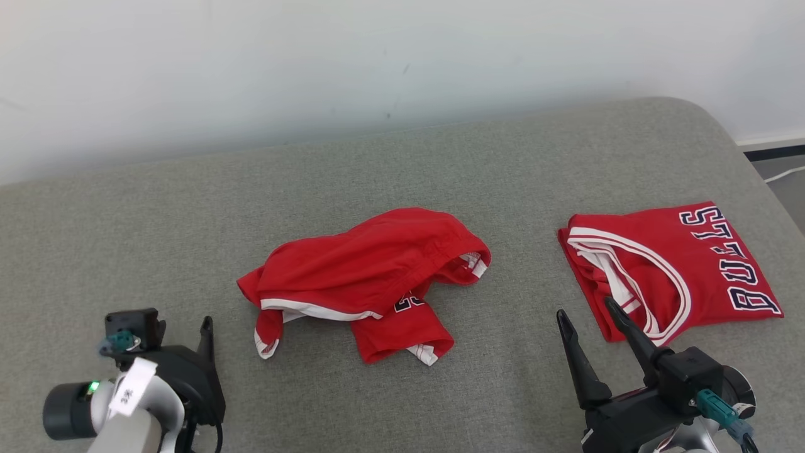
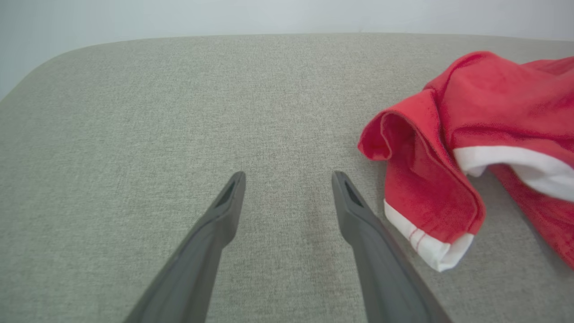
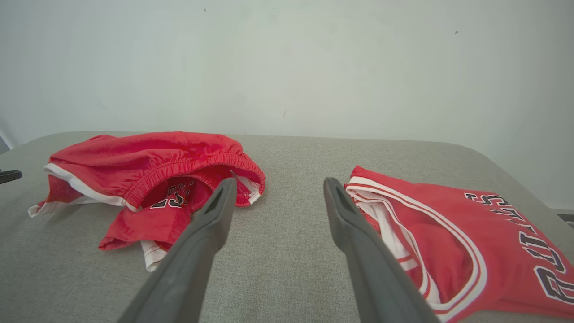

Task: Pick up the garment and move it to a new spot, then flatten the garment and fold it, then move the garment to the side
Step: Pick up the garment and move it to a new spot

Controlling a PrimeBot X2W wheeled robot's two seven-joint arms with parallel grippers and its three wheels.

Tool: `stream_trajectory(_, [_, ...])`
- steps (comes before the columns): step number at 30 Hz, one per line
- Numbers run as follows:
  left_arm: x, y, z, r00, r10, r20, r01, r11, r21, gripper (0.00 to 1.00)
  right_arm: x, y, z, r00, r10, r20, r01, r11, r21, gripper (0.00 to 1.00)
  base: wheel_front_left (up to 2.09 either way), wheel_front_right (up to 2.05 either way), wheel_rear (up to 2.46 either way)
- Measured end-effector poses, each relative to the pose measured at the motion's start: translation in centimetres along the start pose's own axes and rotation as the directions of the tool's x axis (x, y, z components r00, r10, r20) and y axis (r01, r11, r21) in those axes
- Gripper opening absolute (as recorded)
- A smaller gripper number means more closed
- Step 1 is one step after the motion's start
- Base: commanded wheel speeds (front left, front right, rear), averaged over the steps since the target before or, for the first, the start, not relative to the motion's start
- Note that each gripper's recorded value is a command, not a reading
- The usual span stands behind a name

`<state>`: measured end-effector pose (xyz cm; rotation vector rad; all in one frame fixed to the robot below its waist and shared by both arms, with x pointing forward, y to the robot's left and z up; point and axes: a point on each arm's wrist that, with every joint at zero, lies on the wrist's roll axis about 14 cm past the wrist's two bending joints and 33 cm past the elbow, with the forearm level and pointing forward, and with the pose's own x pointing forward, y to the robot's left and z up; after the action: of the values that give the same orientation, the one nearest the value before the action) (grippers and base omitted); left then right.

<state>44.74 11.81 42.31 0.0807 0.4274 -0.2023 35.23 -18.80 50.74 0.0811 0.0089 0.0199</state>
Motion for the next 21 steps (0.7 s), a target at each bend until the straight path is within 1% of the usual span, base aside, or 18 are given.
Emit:
stream_trajectory(4, [-0.6, -1.3, -0.1, 0.999, -0.033, 0.025, 0.033, 0.999, 0.0, 1.0, 0.1, 0.3, 0.0, 1.0, 0.01, 0.006, -0.01, 1.0, 0.002, 1.0, 0.0, 0.0, 0.0])
stream_trajectory(12, [-1.2, -6.1, 2.6, 0.977, -0.164, 0.134, 0.163, 0.987, 0.017, 1.0, 0.2, 1.1, -0.2, 1.0, 0.03, -0.001, -0.03, 0.999, 0.012, 1.0, 0.0, 0.0, 0.0])
stream_trajectory(17, [-1.4, -9.0, 4.2, 0.951, -0.25, 0.182, 0.243, 0.968, 0.06, 1.0, -0.1, 1.0, 0.0, 1.0, 0.021, 0.005, -0.021, 1.0, 0.019, 1.0, 0.0, 0.0, 0.0])
stream_trajectory(21, [-1.8, -12.4, 5.2, 0.918, -0.337, 0.207, 0.326, 0.941, 0.086, 1.0, -0.7, 0.2, -0.2, 1.0, -0.008, 0.001, 0.008, 1.0, 0.022, 1.0, 0.0, 0.0, 0.0])
